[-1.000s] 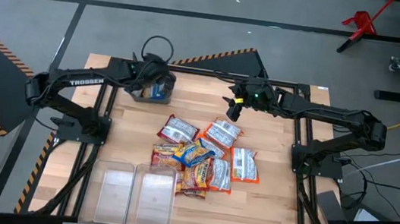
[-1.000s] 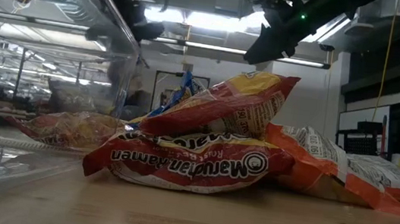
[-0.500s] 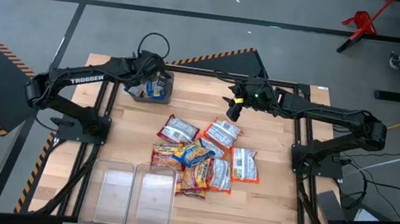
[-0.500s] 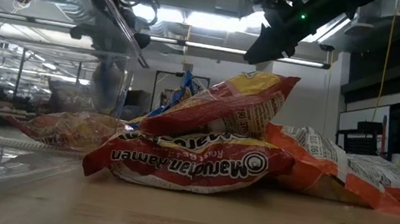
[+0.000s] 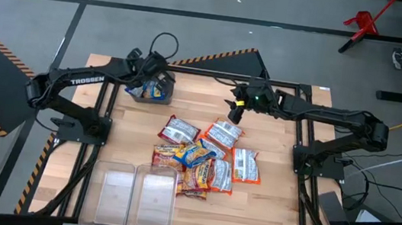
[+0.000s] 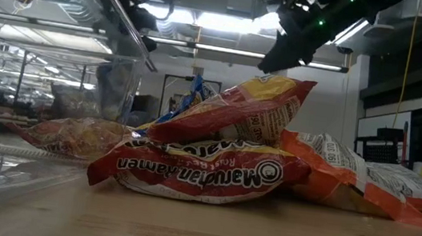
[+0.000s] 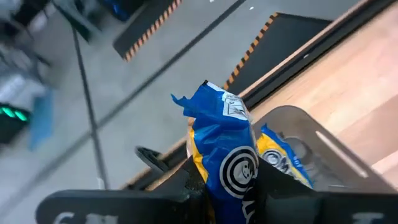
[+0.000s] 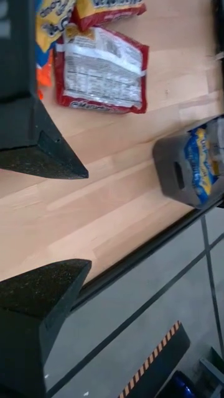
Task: Sort Maruchan noodles
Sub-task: Put the blue noodle pack into the black bin
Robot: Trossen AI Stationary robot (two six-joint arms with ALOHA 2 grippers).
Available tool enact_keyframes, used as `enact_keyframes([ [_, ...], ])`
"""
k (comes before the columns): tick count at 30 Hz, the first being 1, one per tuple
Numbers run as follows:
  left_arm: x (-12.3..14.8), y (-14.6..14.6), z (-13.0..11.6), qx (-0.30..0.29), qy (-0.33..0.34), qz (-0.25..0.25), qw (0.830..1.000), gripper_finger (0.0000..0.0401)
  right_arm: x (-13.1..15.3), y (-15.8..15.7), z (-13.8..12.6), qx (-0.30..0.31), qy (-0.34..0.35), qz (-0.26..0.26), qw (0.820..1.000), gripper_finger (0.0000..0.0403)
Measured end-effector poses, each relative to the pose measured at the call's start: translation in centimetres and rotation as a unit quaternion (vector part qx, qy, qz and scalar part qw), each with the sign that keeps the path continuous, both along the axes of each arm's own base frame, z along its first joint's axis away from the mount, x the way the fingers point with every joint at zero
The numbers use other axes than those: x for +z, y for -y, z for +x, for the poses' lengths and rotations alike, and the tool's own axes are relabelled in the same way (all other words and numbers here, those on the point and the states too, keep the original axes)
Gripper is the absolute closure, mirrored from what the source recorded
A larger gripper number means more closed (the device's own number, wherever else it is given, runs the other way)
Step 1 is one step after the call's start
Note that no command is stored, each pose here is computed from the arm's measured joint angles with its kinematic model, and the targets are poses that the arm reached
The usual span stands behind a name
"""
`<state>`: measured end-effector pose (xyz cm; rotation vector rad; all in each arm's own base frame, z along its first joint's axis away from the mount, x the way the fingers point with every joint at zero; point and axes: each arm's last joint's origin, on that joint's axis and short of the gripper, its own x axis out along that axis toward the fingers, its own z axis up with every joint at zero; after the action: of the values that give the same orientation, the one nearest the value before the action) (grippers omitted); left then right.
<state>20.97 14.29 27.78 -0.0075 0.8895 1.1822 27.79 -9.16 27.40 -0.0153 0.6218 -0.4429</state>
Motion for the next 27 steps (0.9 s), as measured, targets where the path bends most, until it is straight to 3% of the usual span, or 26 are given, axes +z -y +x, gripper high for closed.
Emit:
enact_keyframes([
  [9, 0.7, 0.2, 1.0, -0.101, -0.108, 0.064, 0.987, 0.0358, -0.3, 0.0, 0.0, -0.001, 0.002, 0.001, 1.0, 0.0196],
  [27, -2.5, -0.5, 2.0, -0.194, -0.275, 0.042, 0.941, 0.0358, -0.3, 0.0, 0.0, -0.007, 0.007, 0.009, 1.0, 0.0196],
])
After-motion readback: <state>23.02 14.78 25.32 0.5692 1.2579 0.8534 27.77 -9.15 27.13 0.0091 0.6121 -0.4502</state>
